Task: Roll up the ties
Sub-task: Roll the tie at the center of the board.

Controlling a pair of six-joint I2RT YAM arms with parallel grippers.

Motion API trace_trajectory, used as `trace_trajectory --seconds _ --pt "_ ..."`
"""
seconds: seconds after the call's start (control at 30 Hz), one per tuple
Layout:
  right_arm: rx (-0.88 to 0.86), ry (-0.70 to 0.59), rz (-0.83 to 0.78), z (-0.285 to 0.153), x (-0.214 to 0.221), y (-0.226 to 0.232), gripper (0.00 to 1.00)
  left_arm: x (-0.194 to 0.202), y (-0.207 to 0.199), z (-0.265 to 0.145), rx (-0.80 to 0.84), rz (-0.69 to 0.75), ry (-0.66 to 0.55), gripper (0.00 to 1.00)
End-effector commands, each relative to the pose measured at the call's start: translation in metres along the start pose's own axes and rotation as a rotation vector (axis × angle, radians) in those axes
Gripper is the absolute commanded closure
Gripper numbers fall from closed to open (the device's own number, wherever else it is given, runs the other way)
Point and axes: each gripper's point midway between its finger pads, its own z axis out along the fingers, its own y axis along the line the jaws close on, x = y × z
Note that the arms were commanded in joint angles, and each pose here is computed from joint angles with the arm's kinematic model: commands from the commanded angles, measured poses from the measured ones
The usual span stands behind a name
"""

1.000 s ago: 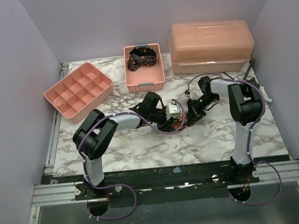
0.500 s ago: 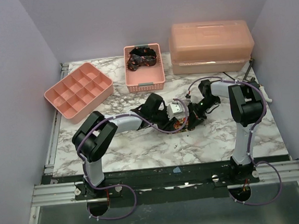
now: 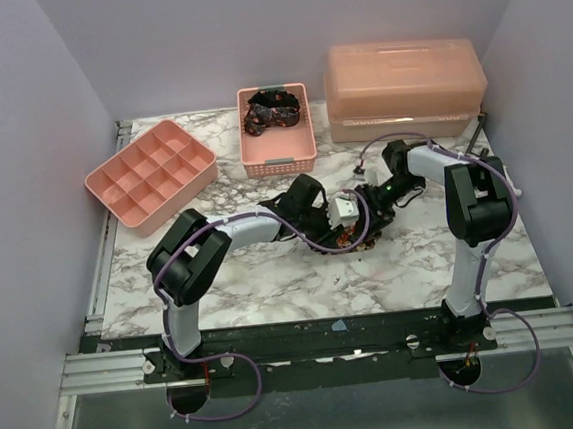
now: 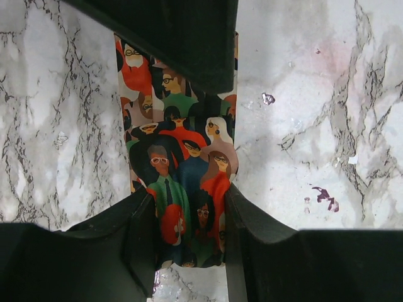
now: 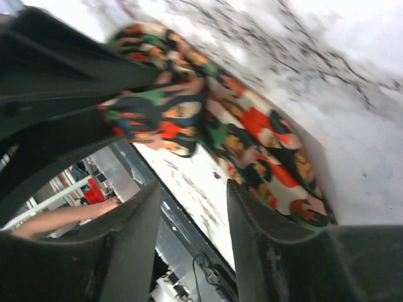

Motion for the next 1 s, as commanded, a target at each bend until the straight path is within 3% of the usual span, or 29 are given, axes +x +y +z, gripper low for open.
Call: trace_trajectory --seconds 0.0,0.13,0.27,0.57,0.8,0.97 --pt "-0.175 -0.094 -0.067 -0.019 -0.021 0.048 0.49 0.068 -0.015 0.007 0.044 -0.106 0.217 0.81" --pt "-0.222 -0.103 -0.032 -0.01 -0.032 0.052 0.52 0.069 -0.014 0.009 0.051 -0.104 0.221 0.8" --pt "-0.237 -0.072 -0.021 0.004 -0.031 0.053 0.72 0.068 -0.014 0.009 0.055 -0.103 0.222 0.79" --pt "-0.043 -0.004 0.045 0.048 -0.015 -0.008 0.8 0.06 -0.015 0.012 0.07 -0.107 0.196 0.73" --pt "0.103 0.044 0.103 0.06 -0.005 -0.046 0.84 0.047 -0.014 0.011 0.072 -0.056 0.102 0.39" --pt "0.147 0.074 0.121 0.064 0.002 -0.06 0.85 0.028 -0.011 0.013 0.092 0.029 -0.007 0.34"
